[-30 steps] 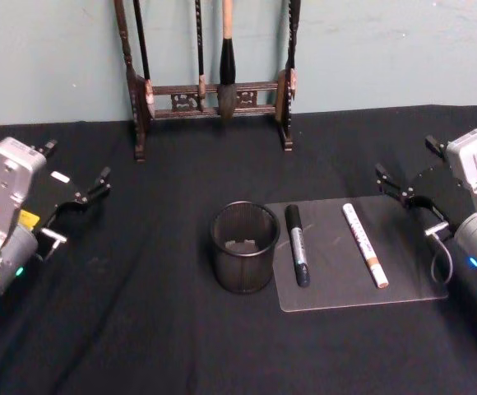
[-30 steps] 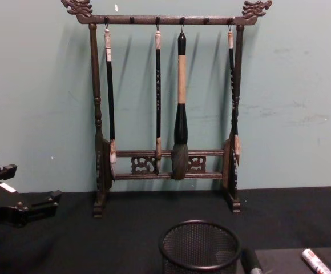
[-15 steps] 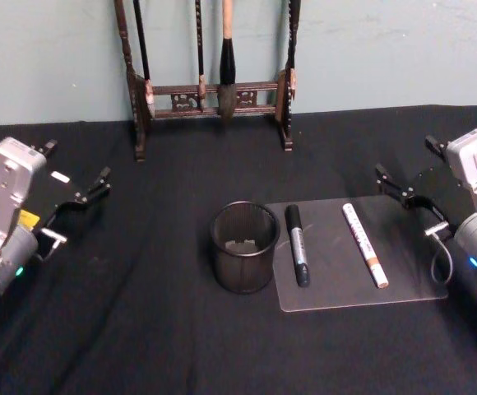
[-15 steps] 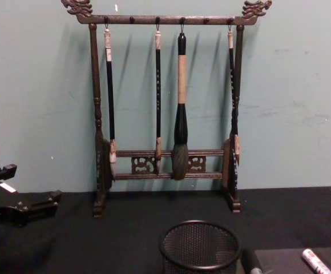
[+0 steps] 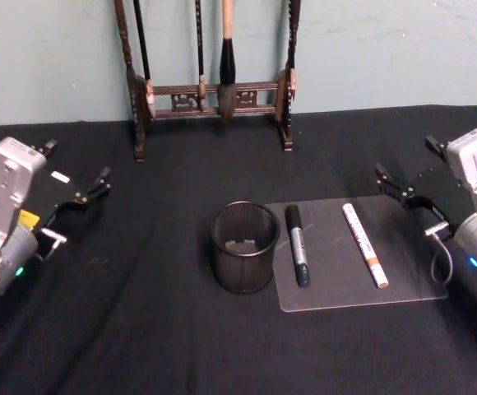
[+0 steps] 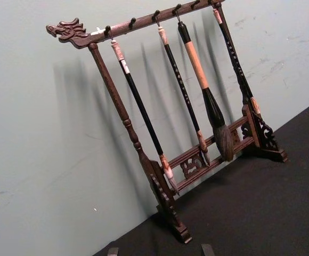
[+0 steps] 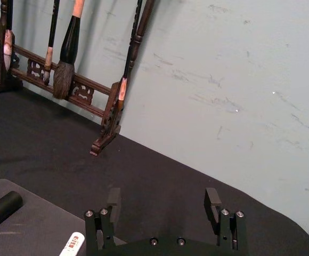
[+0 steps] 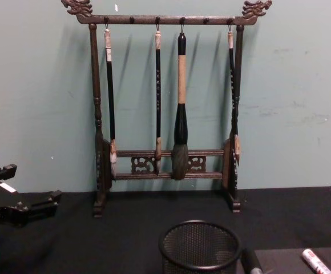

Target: Pick up the water-based marker from the table and place it into the pen holder.

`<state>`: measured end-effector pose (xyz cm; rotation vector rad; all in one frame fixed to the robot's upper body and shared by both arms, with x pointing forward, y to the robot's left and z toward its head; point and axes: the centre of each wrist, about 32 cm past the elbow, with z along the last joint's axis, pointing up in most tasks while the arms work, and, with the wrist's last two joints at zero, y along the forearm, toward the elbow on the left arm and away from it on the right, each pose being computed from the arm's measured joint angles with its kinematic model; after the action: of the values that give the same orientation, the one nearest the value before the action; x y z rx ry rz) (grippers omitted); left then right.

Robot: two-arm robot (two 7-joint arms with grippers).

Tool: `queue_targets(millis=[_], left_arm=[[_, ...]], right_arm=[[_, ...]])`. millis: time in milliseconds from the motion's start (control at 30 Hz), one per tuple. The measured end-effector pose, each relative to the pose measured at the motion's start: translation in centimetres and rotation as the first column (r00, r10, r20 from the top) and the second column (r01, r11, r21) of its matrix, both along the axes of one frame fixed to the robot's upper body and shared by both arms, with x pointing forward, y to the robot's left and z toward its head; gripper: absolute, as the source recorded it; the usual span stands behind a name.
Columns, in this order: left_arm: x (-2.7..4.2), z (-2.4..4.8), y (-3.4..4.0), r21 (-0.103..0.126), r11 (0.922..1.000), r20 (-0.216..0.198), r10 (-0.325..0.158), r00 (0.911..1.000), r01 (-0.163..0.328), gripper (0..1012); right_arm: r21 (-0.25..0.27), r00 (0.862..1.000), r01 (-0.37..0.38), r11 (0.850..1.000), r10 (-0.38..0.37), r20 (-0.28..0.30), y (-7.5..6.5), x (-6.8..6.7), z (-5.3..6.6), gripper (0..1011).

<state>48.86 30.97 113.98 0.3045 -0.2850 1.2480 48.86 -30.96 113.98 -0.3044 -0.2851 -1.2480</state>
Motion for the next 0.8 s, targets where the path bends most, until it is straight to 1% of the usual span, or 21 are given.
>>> queue_targets(millis=[300,467,567,600,633,667,733,767,800], left_arm=[[0.0,0.0,0.0,0.0,1.0,0.0,0.0,1.0,0.0,1001],[0.0,0.0,0.0,0.0,1.0,0.0,0.0,1.0,0.0,1001],[0.0,0.0,0.0,0.0,1.0,0.0,0.0,1.0,0.0,1001],[0.0,0.0,0.0,0.0,1.0,0.0,0.0,1.0,0.0,1001],[0.0,0.0,0.0,0.0,1.0,0.0,0.0,1.0,0.0,1001],[0.0,0.0,0.0,0.0,1.0,0.0,0.0,1.0,0.0,1001],[0.0,0.0,0.0,0.0,1.0,0.0,0.0,1.0,0.0,1001],[0.0,0.0,0.0,0.0,1.0,0.0,0.0,1.0,0.0,1001],[0.0,0.0,0.0,0.0,1.0,0.0,0.0,1.0,0.0,1001]], right_arm=[[0.0,1.0,0.001,1.0,-0.001,-0.002,-0.1,0.0,0.1,1003],[0.022,0.999,-0.003,1.0,0.004,-0.035,-0.1,0.0,0.8,1003],[0.043,0.997,-0.011,0.999,0.015,-0.075,0.1,0.0,1.5,1002],[0.056,0.994,-0.015,0.998,0.02,-0.105,0.2,0.0,1.9,1003],[0.063,0.993,-0.017,0.998,0.024,-0.118,0.3,0.0,2.1,1003],[0.074,0.989,-0.021,0.997,0.032,-0.146,0.4,0.0,2.5,1002],[0.086,0.983,-0.025,0.996,0.04,-0.178,0.6,0.1,2.8,1002],[0.096,0.977,-0.028,0.995,0.048,-0.209,0.9,0.1,3.1,1003],[0.096,0.977,-0.028,0.995,0.048,-0.209,0.9,0.1,3.1,1003]])
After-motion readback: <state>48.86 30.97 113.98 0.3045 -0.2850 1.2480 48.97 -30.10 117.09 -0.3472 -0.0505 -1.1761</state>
